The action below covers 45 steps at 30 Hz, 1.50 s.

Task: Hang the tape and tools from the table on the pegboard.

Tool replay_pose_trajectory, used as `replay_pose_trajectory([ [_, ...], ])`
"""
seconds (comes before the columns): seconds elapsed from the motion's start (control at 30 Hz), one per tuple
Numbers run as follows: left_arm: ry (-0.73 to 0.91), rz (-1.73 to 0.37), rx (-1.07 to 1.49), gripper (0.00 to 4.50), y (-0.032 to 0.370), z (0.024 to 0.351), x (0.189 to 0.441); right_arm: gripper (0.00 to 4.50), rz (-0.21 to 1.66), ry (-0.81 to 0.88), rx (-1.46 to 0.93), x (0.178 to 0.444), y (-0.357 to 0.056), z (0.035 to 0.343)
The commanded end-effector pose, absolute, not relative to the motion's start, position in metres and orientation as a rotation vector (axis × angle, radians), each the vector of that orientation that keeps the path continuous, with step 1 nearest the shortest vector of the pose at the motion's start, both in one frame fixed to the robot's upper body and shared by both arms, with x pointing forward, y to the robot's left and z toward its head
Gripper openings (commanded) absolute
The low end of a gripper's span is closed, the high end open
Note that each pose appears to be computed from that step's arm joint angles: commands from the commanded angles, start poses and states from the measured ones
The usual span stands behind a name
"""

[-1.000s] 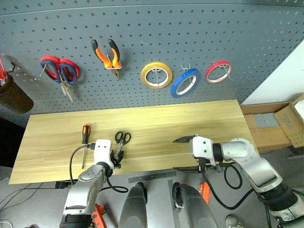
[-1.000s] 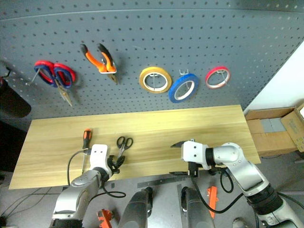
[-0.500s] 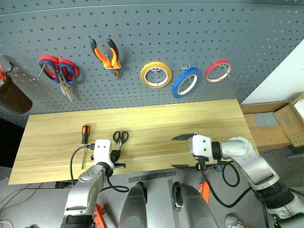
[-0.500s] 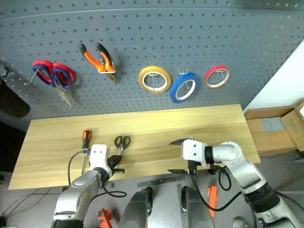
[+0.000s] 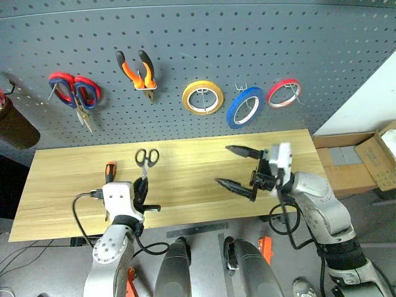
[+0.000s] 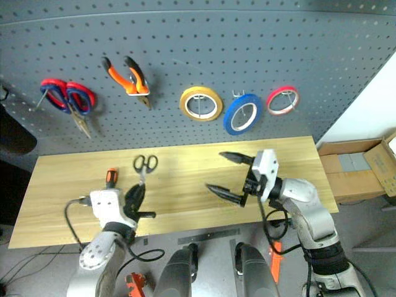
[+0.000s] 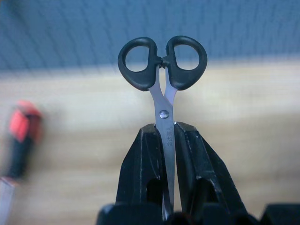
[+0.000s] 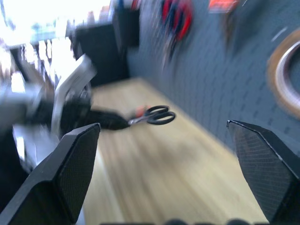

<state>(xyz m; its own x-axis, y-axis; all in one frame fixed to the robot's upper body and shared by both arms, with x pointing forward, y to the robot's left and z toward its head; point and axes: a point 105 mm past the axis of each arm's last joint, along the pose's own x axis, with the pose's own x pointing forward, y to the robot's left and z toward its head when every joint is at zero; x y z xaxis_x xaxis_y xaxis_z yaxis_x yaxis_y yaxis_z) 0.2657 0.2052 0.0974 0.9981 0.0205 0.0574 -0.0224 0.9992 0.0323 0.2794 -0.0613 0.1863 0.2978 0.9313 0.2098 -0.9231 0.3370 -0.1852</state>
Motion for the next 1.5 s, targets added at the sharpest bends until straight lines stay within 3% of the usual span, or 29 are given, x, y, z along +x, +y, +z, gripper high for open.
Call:
replay_pose_trajectory([
  [0.03,-0.201,0.075,0.04,0.12,0.208,0.126,0.253,4.5,1.244,-0.401,0.125,0.273,-0.064,0.217],
  [0.43,-0.432,0.146,-0.009,0.12,0.228,0.175,0.255,4.5,1.2,-0.525,0.213,0.28,-0.048,0.265],
  [0.93,-0.605,0.167,0.014,0.12,0.246,0.214,0.274,4.5,1.179,-0.548,0.191,0.286,-0.043,0.265],
  [1.5,-0.601,0.189,0.019,0.12,0.259,0.214,0.282,4.5,1.17,-0.544,0.166,0.287,-0.045,0.263],
])
